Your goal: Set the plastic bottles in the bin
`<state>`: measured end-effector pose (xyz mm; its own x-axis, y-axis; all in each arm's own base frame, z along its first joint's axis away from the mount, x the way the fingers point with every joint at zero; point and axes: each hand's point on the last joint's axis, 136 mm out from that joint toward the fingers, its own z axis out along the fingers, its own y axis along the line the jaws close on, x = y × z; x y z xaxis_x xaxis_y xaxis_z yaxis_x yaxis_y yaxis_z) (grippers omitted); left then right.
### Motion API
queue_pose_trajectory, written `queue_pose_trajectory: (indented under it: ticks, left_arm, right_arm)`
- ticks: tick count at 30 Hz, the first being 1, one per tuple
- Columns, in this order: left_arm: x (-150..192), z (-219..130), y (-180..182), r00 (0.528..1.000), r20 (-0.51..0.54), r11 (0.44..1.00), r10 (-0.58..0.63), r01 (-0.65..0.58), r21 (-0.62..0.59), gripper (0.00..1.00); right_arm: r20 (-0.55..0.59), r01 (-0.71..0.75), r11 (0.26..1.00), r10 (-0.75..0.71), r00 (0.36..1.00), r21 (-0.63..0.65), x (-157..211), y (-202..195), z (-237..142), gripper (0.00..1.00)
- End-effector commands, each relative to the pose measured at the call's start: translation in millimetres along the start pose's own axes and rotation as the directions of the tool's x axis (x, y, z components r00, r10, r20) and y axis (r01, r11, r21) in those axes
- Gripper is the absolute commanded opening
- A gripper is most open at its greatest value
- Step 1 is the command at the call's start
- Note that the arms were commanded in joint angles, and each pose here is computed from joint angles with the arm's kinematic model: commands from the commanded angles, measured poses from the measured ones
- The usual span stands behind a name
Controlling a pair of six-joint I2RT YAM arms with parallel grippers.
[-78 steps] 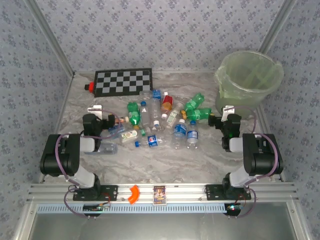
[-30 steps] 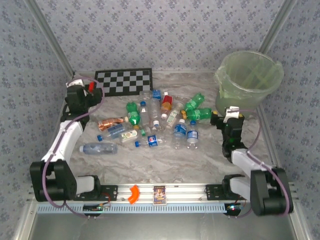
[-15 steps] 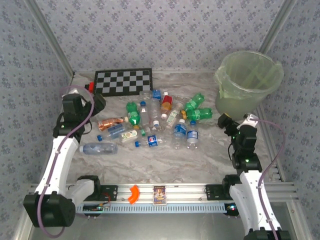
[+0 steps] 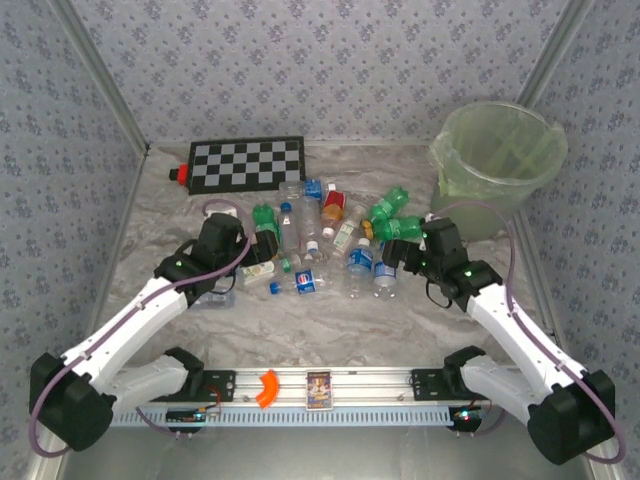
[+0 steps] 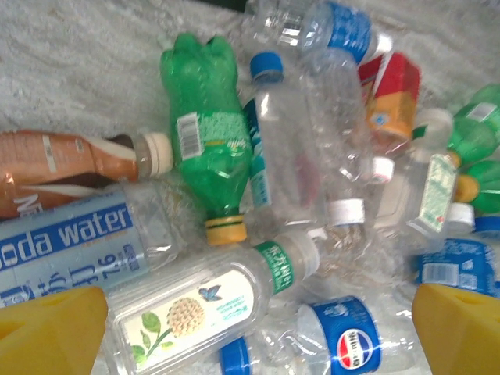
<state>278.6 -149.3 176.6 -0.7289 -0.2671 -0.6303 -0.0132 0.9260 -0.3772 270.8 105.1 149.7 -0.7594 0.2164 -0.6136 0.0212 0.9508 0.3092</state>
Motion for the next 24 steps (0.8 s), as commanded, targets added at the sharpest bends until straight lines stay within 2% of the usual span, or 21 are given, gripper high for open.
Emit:
queue_pose_trajectory:
  ticks: [1,5,8,11,15,17,20,24]
  left_arm:
    - [-1.8,-3.4,3.4,1.0,0.015,0.999,-0.025,0.025,-0.04,1.0]
    - [6.2,-3.0,5.3,1.0,0.009,0.999,-0.013,0.014,-0.036,1.0]
    - [10.5,-8.2,-11.5,0.997,0.001,0.997,0.079,-0.079,0.004,1.0]
    - [12.7,-13.6,-19.8,0.984,0.002,0.984,0.178,-0.178,0.013,1.0]
    - [10.0,-15.7,2.1,0.972,-0.016,0.965,0.234,-0.234,-0.117,1.0]
    - [9.6,-17.0,4.0,0.969,-0.024,0.96,0.246,-0.247,-0.131,1.0]
    - [15.4,-17.2,-7.1,0.965,-0.032,0.963,0.26,-0.262,-0.059,1.0]
    - [16.7,-23.0,-16.6,0.965,-0.001,0.965,0.264,-0.264,0.003,1.0]
  right_arm:
    - [-0.014,-0.025,0.999,0.025,1.0,0.036,-1.4,-1.7,-1.5,1.0]
    - [-0.074,-0.028,0.998,0.032,0.997,0.051,6.4,-1.8,4.8,1.0]
    - [-0.144,0.001,0.996,0.011,0.99,0.085,16.4,-5.6,15.3,0.98]
    - [-0.225,0.017,0.993,0.01,0.974,0.119,30.2,-9.3,25.9,0.91]
    - [-0.25,0.062,0.987,-0.023,0.968,0.15,34.0,-4.7,34.4,0.89]
    - [-0.265,0.066,0.986,-0.024,0.964,0.151,34.6,-0.8,39.5,0.83]
    - [-0.295,0.06,0.987,-0.014,0.956,0.149,36.0,3.6,49.3,0.76]
    - [-0.33,0.066,0.982,-0.005,0.944,0.177,42.3,0.1,63.4,0.74]
